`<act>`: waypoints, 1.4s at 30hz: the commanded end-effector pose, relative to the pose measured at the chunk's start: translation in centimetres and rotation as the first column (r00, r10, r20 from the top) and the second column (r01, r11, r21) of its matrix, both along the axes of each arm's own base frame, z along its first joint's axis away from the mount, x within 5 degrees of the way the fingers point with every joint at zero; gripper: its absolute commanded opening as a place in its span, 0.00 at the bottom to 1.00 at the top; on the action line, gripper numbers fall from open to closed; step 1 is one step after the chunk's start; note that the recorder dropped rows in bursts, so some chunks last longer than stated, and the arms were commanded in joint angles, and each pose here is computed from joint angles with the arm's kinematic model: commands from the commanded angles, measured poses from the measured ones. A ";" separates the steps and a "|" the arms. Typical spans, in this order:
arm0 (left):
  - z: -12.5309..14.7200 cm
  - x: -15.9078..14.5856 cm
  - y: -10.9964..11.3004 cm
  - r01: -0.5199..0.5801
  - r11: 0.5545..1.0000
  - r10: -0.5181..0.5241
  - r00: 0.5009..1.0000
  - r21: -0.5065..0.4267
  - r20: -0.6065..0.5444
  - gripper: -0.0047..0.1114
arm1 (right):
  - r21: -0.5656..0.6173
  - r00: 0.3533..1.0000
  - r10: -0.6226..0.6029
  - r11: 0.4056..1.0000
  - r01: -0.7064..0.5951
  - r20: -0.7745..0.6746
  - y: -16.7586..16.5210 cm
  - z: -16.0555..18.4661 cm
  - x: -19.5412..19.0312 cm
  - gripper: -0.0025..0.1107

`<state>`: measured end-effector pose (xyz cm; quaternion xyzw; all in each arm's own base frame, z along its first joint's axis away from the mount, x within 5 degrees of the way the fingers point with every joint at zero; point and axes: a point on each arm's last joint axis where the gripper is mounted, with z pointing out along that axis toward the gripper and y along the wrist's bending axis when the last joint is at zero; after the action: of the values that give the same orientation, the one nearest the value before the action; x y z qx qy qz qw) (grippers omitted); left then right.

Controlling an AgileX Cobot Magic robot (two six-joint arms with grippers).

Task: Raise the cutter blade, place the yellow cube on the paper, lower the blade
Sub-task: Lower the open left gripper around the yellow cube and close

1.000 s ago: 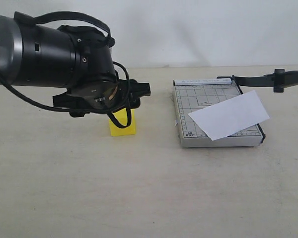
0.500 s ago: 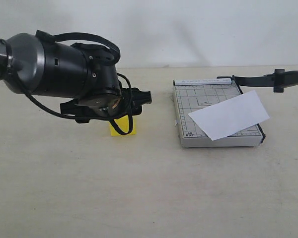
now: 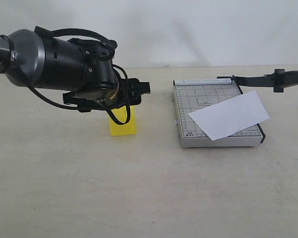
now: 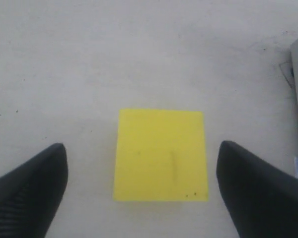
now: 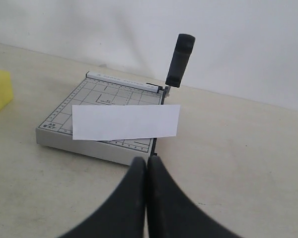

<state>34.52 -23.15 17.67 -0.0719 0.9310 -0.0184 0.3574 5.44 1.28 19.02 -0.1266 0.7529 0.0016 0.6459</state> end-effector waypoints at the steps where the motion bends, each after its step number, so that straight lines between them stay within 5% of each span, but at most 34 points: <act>1: -0.5 0.5 -0.4 0.022 1.000 -0.022 1.000 -0.013 0.010 0.71 | 0.002 1.000 -0.001 1.000 0.001 0.010 0.0 0.1 0.0 0.02; 42: -4.5 1.9 -0.8 0.038 0.999 -0.037 0.999 0.029 -0.024 0.71 | 0.006 1.000 0.000 1.000 0.000 0.009 0.0 0.1 0.0 0.02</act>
<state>36.16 -24.00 13.08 -0.0455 0.9392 -0.0078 0.3404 5.44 1.30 19.03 -0.1237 0.7530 0.0056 0.6463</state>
